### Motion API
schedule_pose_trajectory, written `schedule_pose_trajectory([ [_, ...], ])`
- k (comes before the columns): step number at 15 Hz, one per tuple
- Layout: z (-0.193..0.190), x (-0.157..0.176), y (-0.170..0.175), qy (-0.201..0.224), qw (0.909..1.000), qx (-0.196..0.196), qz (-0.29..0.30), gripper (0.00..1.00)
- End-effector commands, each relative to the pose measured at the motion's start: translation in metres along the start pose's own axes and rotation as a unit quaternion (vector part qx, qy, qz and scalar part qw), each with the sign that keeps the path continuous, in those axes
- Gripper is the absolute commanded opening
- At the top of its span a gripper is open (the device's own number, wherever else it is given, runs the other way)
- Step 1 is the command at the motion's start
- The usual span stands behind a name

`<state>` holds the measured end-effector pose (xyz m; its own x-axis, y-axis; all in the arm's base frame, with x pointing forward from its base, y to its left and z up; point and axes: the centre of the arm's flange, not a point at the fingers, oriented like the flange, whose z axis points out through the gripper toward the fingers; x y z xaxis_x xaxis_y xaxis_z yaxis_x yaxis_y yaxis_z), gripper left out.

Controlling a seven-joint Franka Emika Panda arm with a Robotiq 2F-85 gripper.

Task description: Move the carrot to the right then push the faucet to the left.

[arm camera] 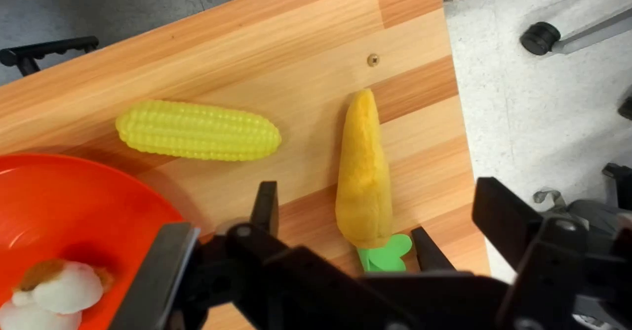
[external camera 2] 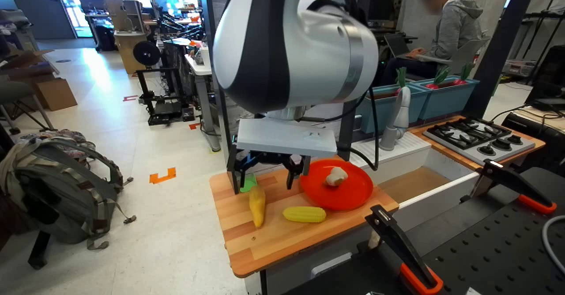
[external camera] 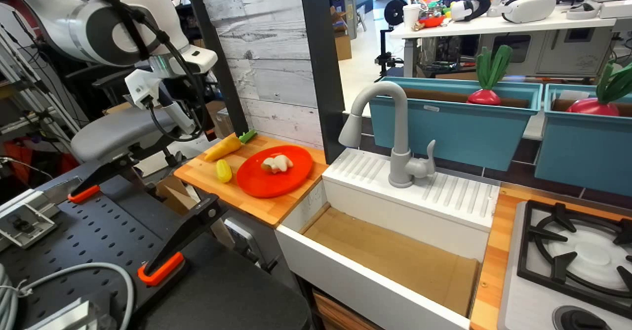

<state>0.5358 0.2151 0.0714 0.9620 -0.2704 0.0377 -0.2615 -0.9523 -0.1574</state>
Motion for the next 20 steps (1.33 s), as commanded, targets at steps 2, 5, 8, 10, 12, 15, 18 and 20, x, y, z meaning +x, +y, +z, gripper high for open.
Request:
schedule_pose_trajectory([
  [2,0.041,0.011,-0.021,-0.004,0.9999,-0.012,0.011,1.0],
  [5,0.057,0.012,-0.027,0.0,0.9997,-0.021,0.014,1.0],
  [8,0.066,0.021,-0.031,0.007,0.9993,-0.027,0.024,1.0],
  [10,0.069,0.028,-0.033,0.013,0.999,-0.029,0.03,1.0],
  [12,0.07,0.033,-0.034,0.015,0.9988,-0.032,0.032,0.74],
  [15,0.073,0.037,-0.035,0.015,0.9986,-0.038,0.032,0.5],
  [18,0.077,0.041,-0.035,0.011,0.9982,-0.046,0.036,0.28],
  [20,0.078,0.041,-0.033,0.008,0.9979,-0.051,0.039,0.13],
])
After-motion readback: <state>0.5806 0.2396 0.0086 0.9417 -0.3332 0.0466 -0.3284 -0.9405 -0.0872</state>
